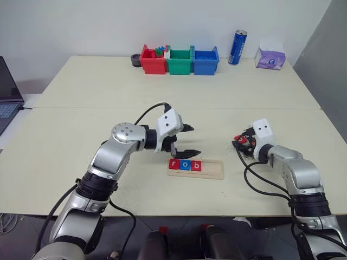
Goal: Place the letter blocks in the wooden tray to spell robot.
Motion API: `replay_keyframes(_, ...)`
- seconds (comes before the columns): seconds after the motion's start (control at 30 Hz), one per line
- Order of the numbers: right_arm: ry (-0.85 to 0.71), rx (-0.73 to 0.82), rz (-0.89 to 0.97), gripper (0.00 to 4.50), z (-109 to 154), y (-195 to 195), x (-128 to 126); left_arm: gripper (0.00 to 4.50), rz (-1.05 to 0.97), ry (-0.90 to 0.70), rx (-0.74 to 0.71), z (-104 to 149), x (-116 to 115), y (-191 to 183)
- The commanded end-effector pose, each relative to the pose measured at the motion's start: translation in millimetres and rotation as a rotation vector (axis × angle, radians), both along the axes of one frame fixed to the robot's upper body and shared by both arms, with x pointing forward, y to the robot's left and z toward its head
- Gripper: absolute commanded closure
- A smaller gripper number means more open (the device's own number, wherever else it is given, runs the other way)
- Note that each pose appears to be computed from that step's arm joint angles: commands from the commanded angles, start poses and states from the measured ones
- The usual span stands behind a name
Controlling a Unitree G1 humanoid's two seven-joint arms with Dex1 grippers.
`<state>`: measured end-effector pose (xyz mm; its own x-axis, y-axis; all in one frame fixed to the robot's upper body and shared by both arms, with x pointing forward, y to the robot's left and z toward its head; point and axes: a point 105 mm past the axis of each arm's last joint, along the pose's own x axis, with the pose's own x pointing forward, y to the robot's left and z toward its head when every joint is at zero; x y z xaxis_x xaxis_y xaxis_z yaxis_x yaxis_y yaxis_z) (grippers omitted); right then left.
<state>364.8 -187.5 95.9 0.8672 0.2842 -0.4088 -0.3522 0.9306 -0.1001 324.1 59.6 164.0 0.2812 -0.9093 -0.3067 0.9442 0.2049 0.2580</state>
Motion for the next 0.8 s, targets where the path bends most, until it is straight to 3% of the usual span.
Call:
replay_keyframes(0.03,-0.025,0.001,-0.048,2.80,5,-7,-2,0.00,-0.028,-0.058,-0.007,14,-1,-3)
replay_keyframes(0.07,-0.043,-0.004,-0.060,3.04,9,-8,-2,0.00,-0.028,-0.058,-0.004,13,-1,-2)
replay_keyframes(0.2,-0.139,-0.029,-0.087,3.05,33,-5,-17,0.00,-0.050,-0.054,0.022,8,-5,1)
replay_keyframes(0.3,-0.189,-0.027,-0.075,3.05,40,14,-52,0.00,-0.098,-0.049,0.027,4,-12,-4)
replay_keyframes(0.5,-0.109,0.059,-0.228,3.05,14,30,-100,0.00,-0.180,-0.038,-0.006,5,-22,-14)
replay_keyframes(0.8,-0.071,0.146,-0.438,3.05,-4,24,-104,0.00,-0.220,-0.049,0.007,4,-22,-19)
